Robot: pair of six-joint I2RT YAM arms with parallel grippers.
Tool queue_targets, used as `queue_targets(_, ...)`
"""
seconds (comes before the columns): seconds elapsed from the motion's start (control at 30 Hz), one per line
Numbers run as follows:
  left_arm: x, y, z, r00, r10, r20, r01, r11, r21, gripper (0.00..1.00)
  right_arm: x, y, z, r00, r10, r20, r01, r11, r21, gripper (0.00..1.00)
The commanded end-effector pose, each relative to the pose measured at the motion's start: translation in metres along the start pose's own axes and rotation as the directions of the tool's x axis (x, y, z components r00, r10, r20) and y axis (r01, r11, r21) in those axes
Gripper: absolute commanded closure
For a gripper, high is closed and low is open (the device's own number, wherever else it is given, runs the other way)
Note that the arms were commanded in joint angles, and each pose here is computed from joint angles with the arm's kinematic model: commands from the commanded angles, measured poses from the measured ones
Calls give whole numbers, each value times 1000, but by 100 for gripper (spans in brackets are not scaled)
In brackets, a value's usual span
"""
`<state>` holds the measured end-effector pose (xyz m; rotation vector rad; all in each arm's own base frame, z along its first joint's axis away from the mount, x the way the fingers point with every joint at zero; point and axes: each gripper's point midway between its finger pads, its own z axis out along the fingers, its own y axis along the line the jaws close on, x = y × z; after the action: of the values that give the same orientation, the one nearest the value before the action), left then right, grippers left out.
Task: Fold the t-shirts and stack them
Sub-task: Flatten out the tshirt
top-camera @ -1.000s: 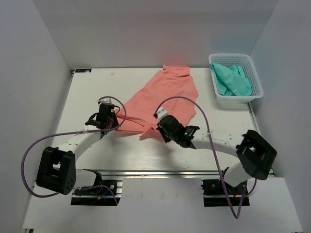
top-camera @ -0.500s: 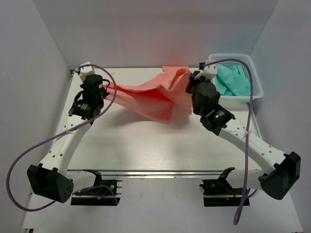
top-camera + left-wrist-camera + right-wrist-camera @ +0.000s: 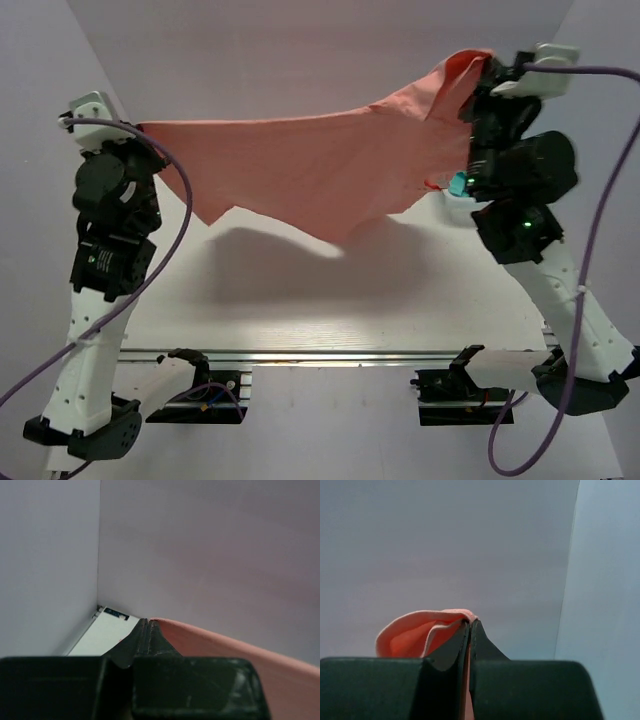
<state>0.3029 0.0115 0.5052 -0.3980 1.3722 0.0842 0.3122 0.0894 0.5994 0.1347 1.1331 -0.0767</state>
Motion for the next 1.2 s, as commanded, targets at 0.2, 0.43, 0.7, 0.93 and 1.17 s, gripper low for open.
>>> queue_targets(0.2,-124,15,-81,953,-75,294,18,981,192,100,-168,-45,-59,945,88,314,10,955,-297,100)
queue_targets(0.43,-174,8,-128,917,-132,378,-9,937,350,100,-220,-62,-107,879,191,437,25,897,-441,100)
queue_targets(0.7,-142,-11,-99,947,-99,305,-19,932,361,100,-179,-55,-79,907,113,405,24,948,-318,100)
queue_targets(0.93,20,-15,9,995,96,22,-97,991,94,100,14,-13,-12,954,-238,183,231,971,60,100)
queue_targets(1.17,224,-24,92,894,292,-339,-300,954,30,100,223,24,44,931,-344,-120,356,928,108,100)
